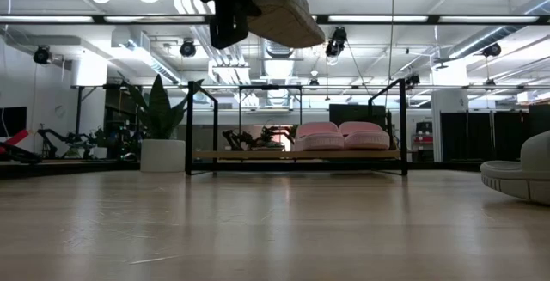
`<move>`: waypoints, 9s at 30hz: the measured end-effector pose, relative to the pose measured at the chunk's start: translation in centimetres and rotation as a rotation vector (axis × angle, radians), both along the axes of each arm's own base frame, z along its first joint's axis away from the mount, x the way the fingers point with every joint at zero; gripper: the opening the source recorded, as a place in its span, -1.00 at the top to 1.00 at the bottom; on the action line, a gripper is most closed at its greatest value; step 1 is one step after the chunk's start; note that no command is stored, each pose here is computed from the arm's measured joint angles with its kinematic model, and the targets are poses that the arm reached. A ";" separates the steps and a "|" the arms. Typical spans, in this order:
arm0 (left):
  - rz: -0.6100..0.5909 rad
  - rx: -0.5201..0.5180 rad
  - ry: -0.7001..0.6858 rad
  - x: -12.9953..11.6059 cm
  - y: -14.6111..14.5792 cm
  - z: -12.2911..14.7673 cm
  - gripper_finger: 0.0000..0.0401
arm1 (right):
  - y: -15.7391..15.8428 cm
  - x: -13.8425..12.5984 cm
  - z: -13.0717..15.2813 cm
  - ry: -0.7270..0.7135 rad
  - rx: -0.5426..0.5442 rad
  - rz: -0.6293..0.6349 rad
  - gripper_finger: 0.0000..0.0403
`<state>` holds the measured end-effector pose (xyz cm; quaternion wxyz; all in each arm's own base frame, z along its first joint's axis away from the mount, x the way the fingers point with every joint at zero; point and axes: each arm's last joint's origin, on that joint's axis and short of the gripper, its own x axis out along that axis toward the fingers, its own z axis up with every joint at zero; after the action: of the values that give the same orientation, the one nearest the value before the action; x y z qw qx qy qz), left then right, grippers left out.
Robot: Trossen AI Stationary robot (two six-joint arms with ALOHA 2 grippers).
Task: Pick and place slides into the shelf
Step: Put the top gray slide on the shelf
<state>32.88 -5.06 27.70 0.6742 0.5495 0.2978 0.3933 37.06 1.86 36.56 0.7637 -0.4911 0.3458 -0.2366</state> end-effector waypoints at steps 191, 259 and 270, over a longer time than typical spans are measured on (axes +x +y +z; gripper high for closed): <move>0.093 -0.055 0.043 -1.4 1.5 -2.0 0.91 | -4.0 -2.7 0.9 -0.041 0.391 0.287 -0.32; 0.090 -0.060 0.004 -0.5 1.1 -0.4 0.49 | -6.3 1.4 -2.6 0.065 -0.020 -0.080 0.95; -0.043 -0.226 -0.263 -6.7 1.6 0.0 0.43 | -7.8 1.4 -2.4 0.040 0.007 -0.049 0.96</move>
<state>26.23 -3.45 27.67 0.7731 0.4202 0.2377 0.4115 38.47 -5.96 34.15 0.7523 -0.4844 0.3737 -0.2444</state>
